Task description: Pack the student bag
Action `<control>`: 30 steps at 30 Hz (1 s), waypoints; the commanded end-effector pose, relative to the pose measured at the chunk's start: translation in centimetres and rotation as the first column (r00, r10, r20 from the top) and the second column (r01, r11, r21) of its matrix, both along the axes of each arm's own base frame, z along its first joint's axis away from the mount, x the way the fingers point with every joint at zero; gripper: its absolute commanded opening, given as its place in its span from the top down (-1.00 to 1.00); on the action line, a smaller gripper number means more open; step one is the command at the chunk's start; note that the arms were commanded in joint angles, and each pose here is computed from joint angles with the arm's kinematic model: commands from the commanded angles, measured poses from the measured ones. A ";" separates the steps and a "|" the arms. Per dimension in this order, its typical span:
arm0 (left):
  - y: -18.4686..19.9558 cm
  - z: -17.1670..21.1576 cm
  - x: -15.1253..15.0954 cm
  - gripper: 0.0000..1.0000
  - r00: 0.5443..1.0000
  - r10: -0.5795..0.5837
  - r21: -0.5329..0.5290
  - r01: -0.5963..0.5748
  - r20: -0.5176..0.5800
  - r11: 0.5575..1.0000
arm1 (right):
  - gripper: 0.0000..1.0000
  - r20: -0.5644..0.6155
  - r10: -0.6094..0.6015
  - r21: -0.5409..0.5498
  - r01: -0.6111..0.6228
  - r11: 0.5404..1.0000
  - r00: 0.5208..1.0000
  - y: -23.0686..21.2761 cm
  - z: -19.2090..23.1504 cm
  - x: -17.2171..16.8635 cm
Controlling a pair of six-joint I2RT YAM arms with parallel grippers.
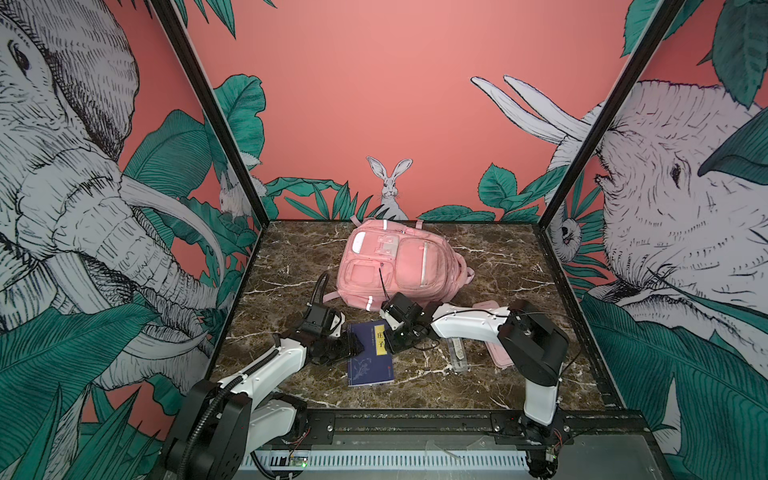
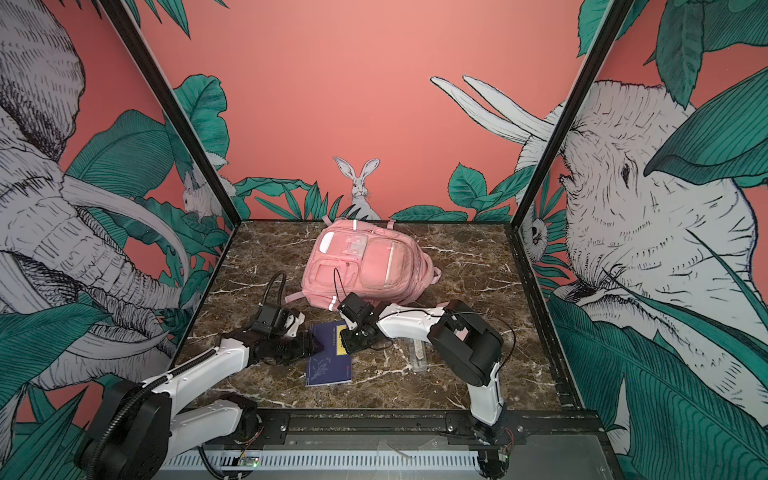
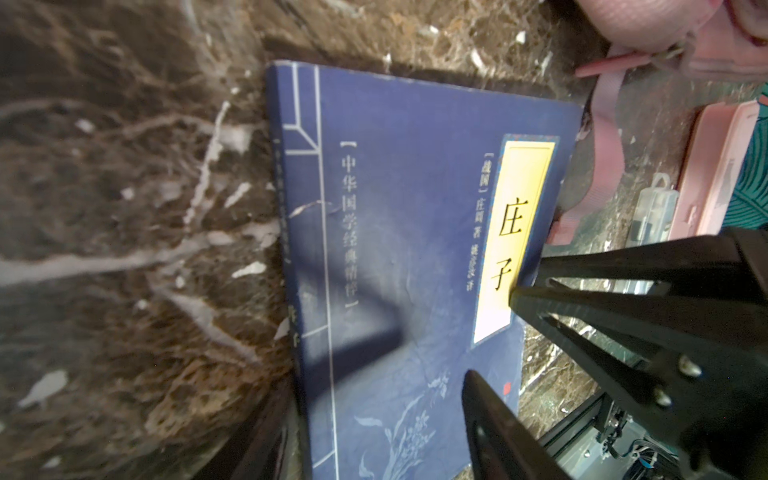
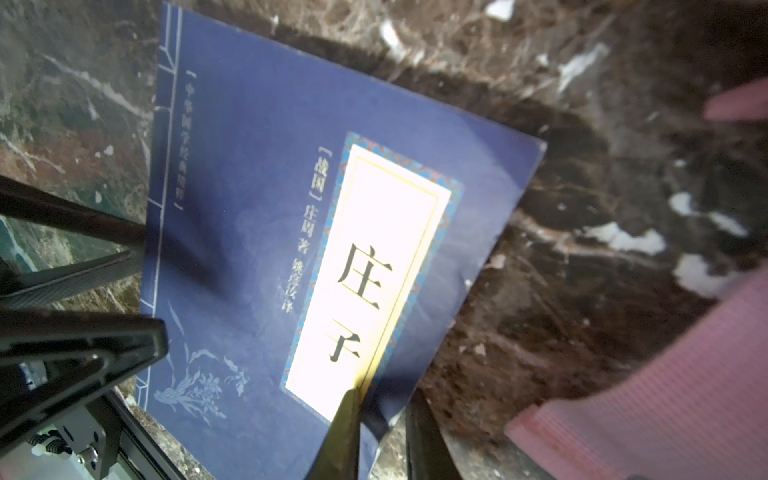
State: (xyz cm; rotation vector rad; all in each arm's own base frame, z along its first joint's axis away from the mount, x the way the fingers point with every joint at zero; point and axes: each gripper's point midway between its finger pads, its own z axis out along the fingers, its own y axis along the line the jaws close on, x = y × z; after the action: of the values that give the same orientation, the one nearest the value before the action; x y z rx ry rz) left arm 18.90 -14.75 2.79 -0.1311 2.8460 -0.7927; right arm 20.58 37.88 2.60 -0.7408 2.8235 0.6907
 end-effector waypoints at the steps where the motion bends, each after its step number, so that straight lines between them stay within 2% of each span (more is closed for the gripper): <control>1: 3.2 -3.6 -3.4 -0.30 0.991 0.013 0.178 0.011 -0.132 0.984 | 0.63 -0.014 0.003 -0.087 -0.004 0.996 1.000 -1.3 -1.9 -0.2; 5: 1.7 -3.4 -2.9 -0.29 0.993 -0.017 0.103 0.029 -0.119 0.994 | 0.64 -0.022 0.007 -0.097 -0.009 0.995 1.000 -1.3 -2.3 -0.3; 14: -2.9 -0.3 -1.4 -0.15 0.989 -0.140 -0.061 0.143 0.054 0.988 | 0.61 -0.029 0.004 -0.111 -0.007 0.994 1.000 -1.7 -2.9 -0.5; 22: -4.3 2.0 -0.9 0.07 0.976 -0.151 -0.128 0.171 0.155 0.977 | 0.59 -0.040 -0.006 -0.105 0.002 0.994 0.999 -1.8 -3.4 -0.7; 25: -4.4 2.5 -0.8 0.20 0.975 -0.144 -0.141 0.168 0.168 0.976 | 0.58 -0.037 -0.008 -0.106 0.004 0.994 0.999 -1.9 -3.5 -0.7; 30: -4.7 2.8 -0.8 0.29 0.974 -0.136 -0.163 0.166 0.180 0.973 | 0.56 -0.041 -0.010 -0.110 0.006 0.994 0.999 -2.1 -3.7 -0.9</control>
State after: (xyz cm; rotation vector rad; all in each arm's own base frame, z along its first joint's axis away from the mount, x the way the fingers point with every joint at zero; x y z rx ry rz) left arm 18.28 -16.11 2.75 -0.0054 2.7626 -0.7907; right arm 21.17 37.14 2.32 -0.7090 2.8500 0.6450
